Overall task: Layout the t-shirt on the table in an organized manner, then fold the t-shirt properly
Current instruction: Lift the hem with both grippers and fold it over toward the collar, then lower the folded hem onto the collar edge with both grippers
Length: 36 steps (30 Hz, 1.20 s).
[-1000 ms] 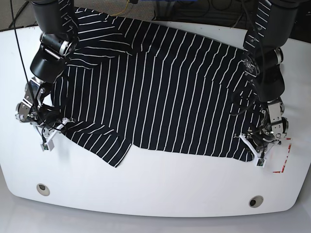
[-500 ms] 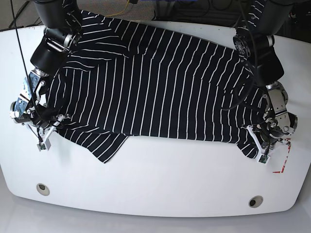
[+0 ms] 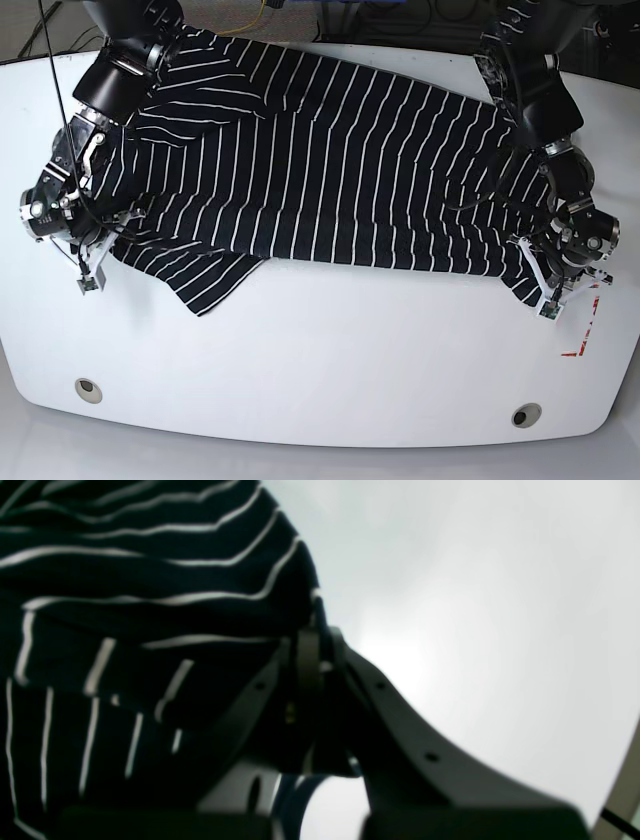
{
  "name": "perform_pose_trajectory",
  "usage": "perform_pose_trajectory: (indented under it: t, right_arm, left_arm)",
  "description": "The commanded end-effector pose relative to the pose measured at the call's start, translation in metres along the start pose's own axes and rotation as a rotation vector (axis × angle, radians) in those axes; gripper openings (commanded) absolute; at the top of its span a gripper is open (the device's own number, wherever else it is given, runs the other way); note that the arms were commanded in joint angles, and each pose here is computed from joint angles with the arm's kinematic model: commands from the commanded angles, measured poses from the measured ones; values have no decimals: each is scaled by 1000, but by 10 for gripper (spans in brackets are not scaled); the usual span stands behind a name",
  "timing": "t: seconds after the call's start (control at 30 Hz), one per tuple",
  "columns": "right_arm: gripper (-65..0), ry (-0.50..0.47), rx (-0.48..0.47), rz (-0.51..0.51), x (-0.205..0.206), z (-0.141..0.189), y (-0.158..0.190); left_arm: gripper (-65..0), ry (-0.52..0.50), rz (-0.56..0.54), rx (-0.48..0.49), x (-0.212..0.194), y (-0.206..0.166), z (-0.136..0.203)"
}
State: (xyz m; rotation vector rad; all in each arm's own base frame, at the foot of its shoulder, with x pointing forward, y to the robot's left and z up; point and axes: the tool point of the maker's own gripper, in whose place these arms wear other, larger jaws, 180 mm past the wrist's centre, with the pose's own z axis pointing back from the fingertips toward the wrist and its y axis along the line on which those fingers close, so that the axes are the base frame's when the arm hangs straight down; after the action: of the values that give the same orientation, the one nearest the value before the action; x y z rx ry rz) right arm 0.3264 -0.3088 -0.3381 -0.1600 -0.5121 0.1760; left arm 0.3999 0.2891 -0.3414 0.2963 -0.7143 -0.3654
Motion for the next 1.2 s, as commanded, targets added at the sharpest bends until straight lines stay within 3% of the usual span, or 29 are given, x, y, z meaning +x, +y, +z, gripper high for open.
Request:
perform_pose_trajectory:
  t: [0.0,0.43,1.17]
  right_arm:
    - [-650,-26,-85,23,10,22,-19]
    - [-650,48,-161,95,-35,46,-14]
    - [-650,254,-90,132,-128,39,16]
  left_arm:
    - [-624,-29,-11,80,12,24,15]
    - [-624,118,-71,121,-49,13,40]
    - [-620,223,-133,117,-101,5,55]
